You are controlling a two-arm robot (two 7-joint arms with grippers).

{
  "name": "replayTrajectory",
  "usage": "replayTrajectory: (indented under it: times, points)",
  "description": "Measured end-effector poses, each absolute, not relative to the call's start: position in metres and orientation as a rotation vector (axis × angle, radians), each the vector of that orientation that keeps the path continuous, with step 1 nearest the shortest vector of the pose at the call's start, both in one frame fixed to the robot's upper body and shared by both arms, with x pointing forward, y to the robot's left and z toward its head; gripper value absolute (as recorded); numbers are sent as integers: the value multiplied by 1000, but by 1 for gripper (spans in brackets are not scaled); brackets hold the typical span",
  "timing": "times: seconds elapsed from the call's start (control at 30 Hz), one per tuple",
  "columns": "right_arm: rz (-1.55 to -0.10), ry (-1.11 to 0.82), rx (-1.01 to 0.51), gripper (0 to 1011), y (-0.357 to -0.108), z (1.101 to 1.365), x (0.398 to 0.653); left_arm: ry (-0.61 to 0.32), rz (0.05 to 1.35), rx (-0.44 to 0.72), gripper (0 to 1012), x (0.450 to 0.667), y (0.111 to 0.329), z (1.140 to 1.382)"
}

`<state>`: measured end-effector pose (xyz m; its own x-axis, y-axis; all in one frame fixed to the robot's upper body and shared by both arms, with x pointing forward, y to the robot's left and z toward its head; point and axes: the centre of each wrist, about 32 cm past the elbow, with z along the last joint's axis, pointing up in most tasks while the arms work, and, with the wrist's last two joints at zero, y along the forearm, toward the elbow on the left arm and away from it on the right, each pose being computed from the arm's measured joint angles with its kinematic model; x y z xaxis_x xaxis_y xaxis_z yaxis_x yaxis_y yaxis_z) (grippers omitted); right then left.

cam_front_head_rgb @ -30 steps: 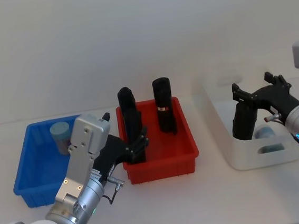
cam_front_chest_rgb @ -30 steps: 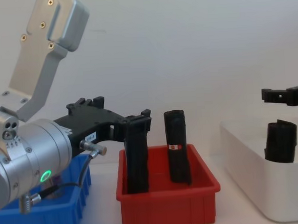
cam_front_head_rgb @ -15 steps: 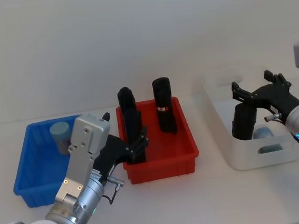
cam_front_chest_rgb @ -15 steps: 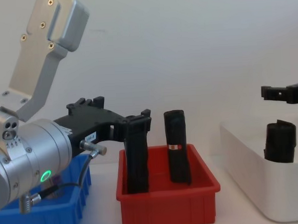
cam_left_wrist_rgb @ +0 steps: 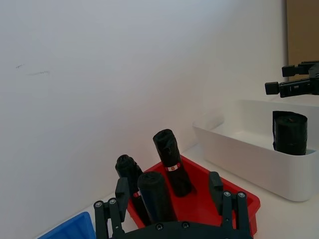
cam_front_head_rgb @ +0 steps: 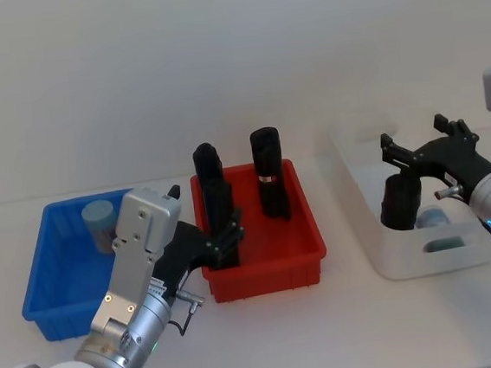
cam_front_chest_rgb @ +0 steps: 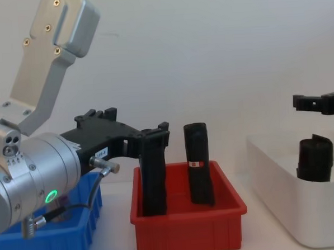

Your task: Pick the cotton swabs from the blue box and place them into the white box.

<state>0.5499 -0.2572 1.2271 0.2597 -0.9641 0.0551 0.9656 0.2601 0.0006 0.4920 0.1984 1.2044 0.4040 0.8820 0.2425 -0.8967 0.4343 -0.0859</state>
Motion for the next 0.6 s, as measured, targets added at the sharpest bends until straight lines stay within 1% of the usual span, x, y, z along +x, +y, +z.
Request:
replayTrajectory:
  times: [0.6]
  points:
    - [-1307,-49,-34,1001,-257,1227,550,-268,1124,61,1004,492,198,1204]
